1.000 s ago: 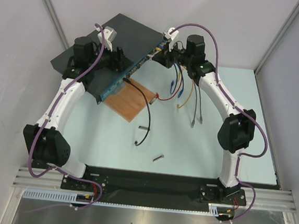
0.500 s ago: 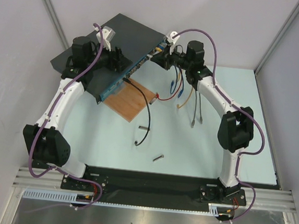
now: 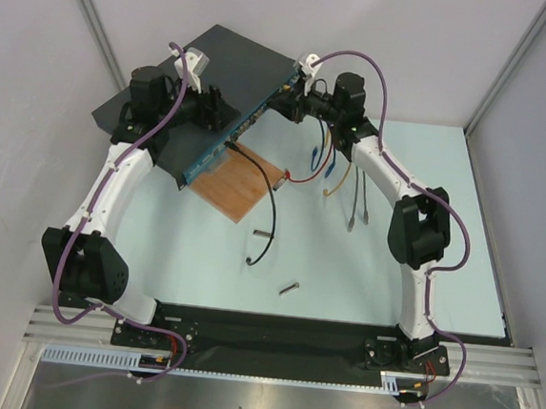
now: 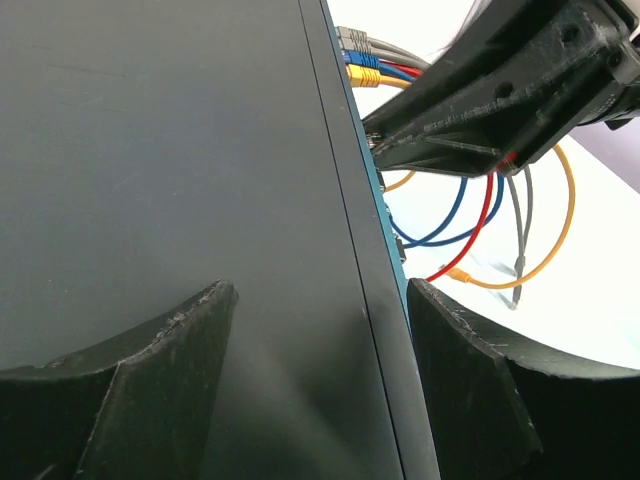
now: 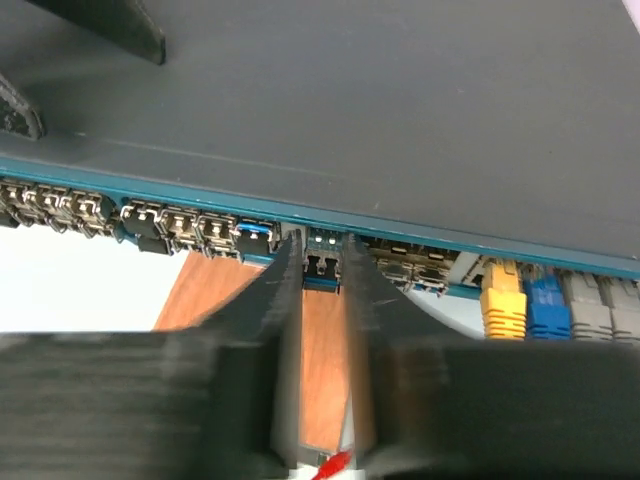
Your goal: Insert the plug into the switch port
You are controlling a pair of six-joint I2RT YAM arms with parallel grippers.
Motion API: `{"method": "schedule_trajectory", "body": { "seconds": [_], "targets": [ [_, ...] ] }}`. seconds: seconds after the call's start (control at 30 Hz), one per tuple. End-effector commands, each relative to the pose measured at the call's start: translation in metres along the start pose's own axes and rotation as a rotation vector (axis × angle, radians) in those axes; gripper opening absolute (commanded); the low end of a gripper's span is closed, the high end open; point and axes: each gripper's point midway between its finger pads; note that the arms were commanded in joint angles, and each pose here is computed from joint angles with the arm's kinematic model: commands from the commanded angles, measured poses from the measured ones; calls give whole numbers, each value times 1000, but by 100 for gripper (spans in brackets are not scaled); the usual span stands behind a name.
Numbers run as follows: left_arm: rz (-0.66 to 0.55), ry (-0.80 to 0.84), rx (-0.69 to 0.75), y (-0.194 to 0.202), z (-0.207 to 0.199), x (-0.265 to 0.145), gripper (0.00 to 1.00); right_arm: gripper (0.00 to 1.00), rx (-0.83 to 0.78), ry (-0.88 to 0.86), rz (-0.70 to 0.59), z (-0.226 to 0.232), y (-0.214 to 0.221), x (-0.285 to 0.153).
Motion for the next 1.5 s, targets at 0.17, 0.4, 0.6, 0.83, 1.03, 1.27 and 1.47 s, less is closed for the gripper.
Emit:
{"method": "schedule_trajectory", "body": {
  "seconds": [0.17, 0.4, 0.6, 0.83, 1.03, 1.27, 1.47],
  "targets": [
    [32, -2, -17, 13, 7, 1, 76, 41, -64, -20, 22, 16, -11, 0],
    [35, 8, -22, 17, 7, 4, 76, 36, -2, 26, 70, 15, -25, -34],
    [29, 8, -22, 13, 8, 6, 76, 22, 20, 40, 102, 8, -14, -31],
    [29, 7, -19, 12, 9, 5, 76, 19, 35, 61, 101, -4, -12, -23],
    [28, 6, -18, 13, 9, 6, 75, 20, 32, 58, 87, -3, -20, -22],
    [21, 10, -26, 12, 9, 9, 75, 20, 34, 59, 83, -7, -19, -18],
    [19, 9, -25, 11, 10, 9, 75, 20, 24, 42, 58, -8, -21, -6]
  ]
}}
Point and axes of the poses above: each gripper's point midway between its finger pads, its own x axis out along the fingers, its own z axis along the line the jaws close on, y = z × x, and after that the axes turned 12 degrees about x, right-handed
